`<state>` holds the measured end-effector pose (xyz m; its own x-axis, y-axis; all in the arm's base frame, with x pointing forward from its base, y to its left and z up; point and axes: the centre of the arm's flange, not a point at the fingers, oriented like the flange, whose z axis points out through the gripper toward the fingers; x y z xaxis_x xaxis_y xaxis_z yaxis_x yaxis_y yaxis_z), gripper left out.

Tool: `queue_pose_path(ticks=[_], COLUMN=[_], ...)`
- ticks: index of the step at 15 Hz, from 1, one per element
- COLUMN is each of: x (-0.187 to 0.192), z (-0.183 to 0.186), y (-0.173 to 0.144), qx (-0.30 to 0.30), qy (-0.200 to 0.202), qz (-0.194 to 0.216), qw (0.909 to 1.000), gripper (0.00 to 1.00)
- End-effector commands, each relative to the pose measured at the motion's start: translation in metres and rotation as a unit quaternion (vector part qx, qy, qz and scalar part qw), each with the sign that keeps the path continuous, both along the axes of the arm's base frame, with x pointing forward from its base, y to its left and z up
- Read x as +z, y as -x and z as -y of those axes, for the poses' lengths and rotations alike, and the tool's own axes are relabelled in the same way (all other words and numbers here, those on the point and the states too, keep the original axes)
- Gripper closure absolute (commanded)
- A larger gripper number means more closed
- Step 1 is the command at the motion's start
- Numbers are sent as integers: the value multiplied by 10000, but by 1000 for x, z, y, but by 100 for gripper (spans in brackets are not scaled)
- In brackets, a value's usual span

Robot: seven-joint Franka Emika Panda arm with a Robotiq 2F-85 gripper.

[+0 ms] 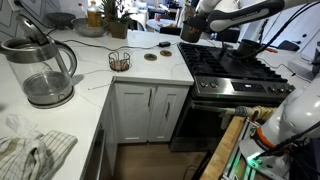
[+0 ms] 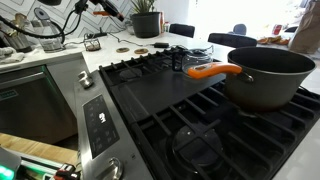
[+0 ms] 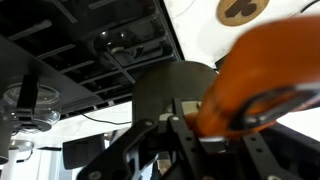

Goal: Pick up the gray pot from the kitchen counter and put it on the top left cooker on the hob of the stove

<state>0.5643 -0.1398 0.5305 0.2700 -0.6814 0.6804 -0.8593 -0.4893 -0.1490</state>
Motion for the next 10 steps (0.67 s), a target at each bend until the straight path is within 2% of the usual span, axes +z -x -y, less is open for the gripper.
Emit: queue_pose_path(ticks=[1, 5, 10], x=[-3, -12, -26], z=[24, 57, 82], y=[2, 9, 10], qx=[-539, -1067, -1447], qy=[85, -18, -35], qz=[-41, -11, 60], qw=[9985, 9943, 9895], gripper=[92, 92, 92])
